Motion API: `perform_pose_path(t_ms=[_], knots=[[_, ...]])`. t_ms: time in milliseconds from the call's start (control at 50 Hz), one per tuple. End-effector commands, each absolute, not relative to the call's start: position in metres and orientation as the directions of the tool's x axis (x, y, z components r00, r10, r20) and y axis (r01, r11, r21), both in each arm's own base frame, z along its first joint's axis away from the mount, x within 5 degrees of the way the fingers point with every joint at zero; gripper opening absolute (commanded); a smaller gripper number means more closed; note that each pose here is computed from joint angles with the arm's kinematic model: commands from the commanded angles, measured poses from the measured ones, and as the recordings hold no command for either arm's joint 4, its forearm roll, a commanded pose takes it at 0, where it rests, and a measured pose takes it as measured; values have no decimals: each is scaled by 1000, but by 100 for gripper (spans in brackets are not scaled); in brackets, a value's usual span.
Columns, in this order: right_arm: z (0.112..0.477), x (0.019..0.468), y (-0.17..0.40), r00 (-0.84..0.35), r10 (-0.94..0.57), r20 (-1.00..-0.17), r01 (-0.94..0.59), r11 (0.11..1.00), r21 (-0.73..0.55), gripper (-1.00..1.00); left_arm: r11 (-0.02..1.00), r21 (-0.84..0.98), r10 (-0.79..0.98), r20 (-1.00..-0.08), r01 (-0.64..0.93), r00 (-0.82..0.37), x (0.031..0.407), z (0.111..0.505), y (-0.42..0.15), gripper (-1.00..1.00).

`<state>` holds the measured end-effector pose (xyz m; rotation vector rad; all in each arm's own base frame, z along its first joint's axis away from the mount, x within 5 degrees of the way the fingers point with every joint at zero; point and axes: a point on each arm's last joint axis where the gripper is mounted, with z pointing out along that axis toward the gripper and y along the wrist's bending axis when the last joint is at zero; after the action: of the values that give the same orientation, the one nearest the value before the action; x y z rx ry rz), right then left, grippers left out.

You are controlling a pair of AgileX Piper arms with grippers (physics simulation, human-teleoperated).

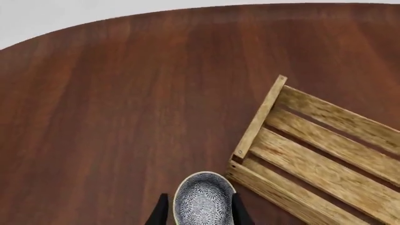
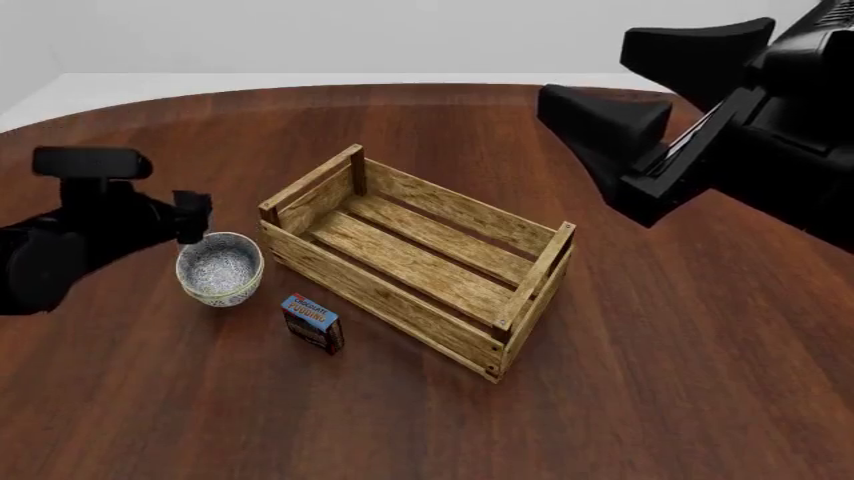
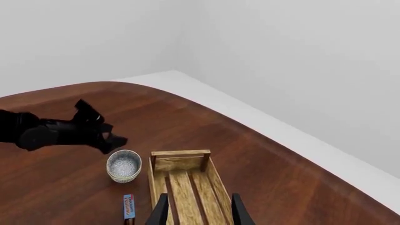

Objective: Stack the right bowl on the left bowl and place them in the tray.

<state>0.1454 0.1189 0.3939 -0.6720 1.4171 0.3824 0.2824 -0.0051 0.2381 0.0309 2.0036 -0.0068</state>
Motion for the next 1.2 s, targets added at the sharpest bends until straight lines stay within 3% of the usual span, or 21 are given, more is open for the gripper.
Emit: perform_pose_path(t_ms=[20,840,1200], knots=[[393,147,121,134,-148,-980,-622,757,-200,100,993,89,114,-882,76,-458,289,248,-9,100],[390,151,124,125,-154,-980,-622,758,-198,100,963,202,269,-784,180,-560,337,210,-12,100],[388,153,126,120,-159,-980,-622,757,-199,100,960,203,279,-745,192,-605,337,183,-9,100]])
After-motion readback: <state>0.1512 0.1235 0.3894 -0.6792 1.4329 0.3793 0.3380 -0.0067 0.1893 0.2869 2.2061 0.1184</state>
